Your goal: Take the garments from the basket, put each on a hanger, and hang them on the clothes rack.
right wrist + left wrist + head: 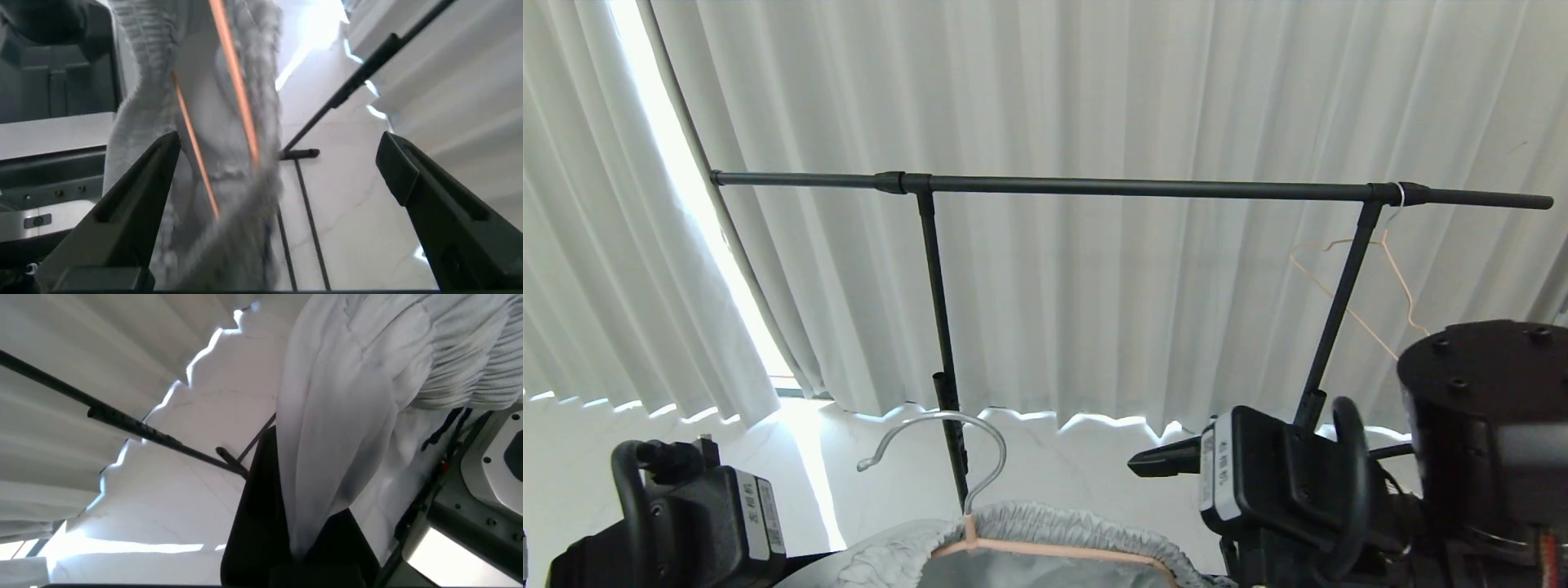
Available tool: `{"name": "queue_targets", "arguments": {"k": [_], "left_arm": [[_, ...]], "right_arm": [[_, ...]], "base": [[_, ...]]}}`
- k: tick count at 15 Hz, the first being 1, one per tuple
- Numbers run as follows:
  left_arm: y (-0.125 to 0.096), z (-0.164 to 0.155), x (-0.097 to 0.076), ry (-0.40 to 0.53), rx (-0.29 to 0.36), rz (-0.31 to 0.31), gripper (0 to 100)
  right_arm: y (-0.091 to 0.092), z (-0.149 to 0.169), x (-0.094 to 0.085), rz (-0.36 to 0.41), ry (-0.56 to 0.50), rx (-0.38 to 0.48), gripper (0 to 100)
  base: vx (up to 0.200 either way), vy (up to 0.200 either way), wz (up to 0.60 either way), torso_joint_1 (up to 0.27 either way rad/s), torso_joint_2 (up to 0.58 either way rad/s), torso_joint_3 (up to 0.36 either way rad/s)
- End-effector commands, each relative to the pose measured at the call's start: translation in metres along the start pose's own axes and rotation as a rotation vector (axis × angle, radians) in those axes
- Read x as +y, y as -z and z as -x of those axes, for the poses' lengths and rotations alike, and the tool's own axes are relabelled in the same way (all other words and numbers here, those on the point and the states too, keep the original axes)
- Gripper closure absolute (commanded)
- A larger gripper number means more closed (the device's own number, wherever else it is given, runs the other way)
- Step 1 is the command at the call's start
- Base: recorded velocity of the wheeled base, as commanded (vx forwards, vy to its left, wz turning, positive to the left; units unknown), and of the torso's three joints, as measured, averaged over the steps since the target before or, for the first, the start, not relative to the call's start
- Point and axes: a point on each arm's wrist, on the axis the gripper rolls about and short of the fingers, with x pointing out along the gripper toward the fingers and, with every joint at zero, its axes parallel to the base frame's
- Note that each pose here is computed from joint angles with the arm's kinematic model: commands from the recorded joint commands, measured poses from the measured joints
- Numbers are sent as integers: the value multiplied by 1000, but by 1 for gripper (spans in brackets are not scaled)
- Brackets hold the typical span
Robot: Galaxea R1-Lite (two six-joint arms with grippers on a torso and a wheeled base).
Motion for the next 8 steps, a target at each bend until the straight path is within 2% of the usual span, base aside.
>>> {"name": "queue_targets", "arguments": {"k": [1, 8], "left_arm": [[-2, -5, -1, 13, 16, -7, 100], [-2, -4, -1, 10, 13, -7, 100]], "right_arm": [[4, -24, 2, -1, -40, 52, 0], [10, -34, 3, -27, -65, 84, 0]], "base": [[0, 0, 0, 0, 0, 0], [0, 0, 0, 0, 0, 0]]}}
